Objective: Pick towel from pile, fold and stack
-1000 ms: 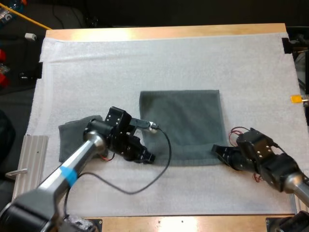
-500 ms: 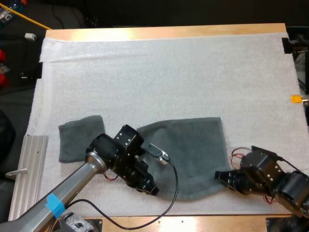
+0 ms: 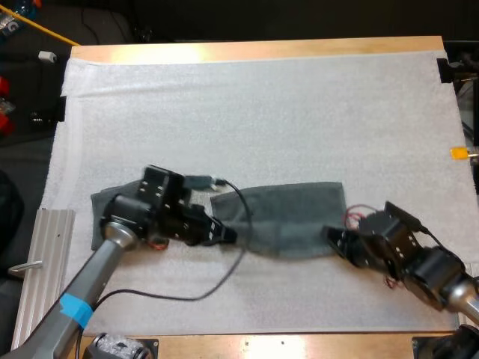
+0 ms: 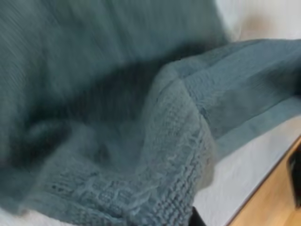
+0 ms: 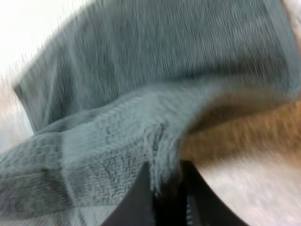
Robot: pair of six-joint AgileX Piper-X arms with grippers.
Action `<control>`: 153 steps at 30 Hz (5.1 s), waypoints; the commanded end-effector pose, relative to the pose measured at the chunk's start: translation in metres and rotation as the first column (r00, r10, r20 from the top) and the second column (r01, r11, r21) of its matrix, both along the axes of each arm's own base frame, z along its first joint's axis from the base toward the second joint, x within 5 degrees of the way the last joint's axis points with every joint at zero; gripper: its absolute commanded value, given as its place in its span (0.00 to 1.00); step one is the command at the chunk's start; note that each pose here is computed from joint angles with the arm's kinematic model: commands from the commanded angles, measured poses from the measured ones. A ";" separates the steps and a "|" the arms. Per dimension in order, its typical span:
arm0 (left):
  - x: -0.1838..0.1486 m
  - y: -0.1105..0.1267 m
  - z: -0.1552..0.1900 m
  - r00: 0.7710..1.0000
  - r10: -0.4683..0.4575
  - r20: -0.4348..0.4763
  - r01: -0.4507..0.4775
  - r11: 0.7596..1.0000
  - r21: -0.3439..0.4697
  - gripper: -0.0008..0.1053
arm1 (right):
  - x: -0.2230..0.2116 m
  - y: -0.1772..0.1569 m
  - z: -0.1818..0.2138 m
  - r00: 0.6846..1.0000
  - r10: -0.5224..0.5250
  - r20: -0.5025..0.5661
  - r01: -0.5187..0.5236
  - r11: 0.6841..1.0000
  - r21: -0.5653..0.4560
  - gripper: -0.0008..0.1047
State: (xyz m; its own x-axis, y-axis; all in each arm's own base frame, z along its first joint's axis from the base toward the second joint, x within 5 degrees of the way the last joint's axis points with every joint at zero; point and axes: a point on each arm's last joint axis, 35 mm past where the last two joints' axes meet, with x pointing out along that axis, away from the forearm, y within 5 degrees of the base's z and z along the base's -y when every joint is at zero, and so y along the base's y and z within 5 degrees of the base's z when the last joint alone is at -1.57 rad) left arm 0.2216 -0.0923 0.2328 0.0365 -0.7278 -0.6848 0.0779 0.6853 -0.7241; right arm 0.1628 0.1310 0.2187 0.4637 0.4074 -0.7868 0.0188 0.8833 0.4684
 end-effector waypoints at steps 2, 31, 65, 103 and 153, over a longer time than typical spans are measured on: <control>0.005 0.005 0.001 1.000 0.026 -0.001 -0.026 0.998 -0.051 0.01 | 0.015 0.000 -0.001 0.998 -0.064 -0.007 0.065 0.995 0.070 0.01; 0.045 0.006 -0.091 0.973 0.062 -0.220 -0.066 0.998 -0.011 0.05 | 0.055 0.006 -0.053 0.982 -0.163 -0.095 0.169 0.984 0.059 0.06; 0.069 -0.005 -0.084 0.933 0.090 -0.348 -0.202 0.933 -0.299 0.56 | 0.105 -0.004 -0.033 0.947 -0.307 0.093 0.240 0.871 0.429 0.54; 0.023 0.055 -0.017 0.986 0.155 0.057 -0.160 0.982 0.099 0.55 | 0.075 -0.008 -0.062 0.992 0.083 -0.094 -0.061 0.974 0.218 0.49; -0.067 0.000 0.066 0.941 -0.104 0.322 0.074 0.992 0.106 0.55 | 0.069 0.078 -0.020 0.812 0.568 -0.135 -0.573 0.820 0.003 0.01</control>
